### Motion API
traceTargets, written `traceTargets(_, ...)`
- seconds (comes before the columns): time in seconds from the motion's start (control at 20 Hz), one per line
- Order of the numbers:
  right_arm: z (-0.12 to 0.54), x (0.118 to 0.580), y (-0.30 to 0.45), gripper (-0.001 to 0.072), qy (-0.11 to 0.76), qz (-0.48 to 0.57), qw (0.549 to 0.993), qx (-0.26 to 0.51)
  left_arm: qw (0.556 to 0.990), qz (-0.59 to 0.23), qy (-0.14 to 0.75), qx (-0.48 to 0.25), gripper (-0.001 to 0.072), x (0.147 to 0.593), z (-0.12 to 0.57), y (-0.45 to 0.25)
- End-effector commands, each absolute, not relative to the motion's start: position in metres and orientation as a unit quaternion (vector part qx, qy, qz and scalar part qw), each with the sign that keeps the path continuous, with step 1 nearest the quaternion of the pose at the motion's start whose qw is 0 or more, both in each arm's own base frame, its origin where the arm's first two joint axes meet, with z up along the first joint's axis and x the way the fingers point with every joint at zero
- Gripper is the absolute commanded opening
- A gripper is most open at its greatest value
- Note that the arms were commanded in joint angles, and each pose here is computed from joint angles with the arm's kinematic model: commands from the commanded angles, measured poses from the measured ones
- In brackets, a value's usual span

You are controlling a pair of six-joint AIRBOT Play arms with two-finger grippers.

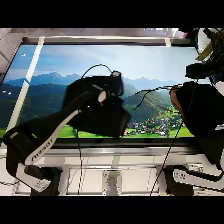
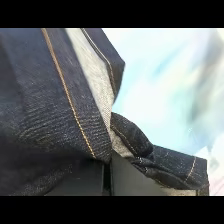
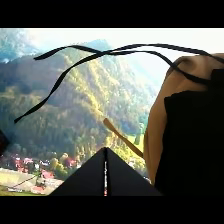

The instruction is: Fold the clothes and pants, and hang the long-sleeved shirts on hangers.

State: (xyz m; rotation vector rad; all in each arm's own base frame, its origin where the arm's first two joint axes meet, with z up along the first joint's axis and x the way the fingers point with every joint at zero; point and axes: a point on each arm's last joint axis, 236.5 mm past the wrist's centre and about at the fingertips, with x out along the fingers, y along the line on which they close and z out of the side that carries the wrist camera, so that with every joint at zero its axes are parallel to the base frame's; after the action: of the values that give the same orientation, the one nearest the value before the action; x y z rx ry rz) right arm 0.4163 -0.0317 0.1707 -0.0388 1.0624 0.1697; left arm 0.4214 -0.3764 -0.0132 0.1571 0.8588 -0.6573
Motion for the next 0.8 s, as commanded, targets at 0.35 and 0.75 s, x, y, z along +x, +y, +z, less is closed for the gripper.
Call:
traceTargets(0.35,0.116,0.424,-0.034,0.0445,0.556,0.078,0.825,0.056,0.866,-0.197,0.445,0.116,0.0659,0.435,0.056,-0.244)
traceTargets(0.75,0.003,0.323,0.023,0.0445,0.681,0.149,0.701,0.153,0.831,0.01,0.556,-0.02,0.0658,0.328,-0.006,-0.023)
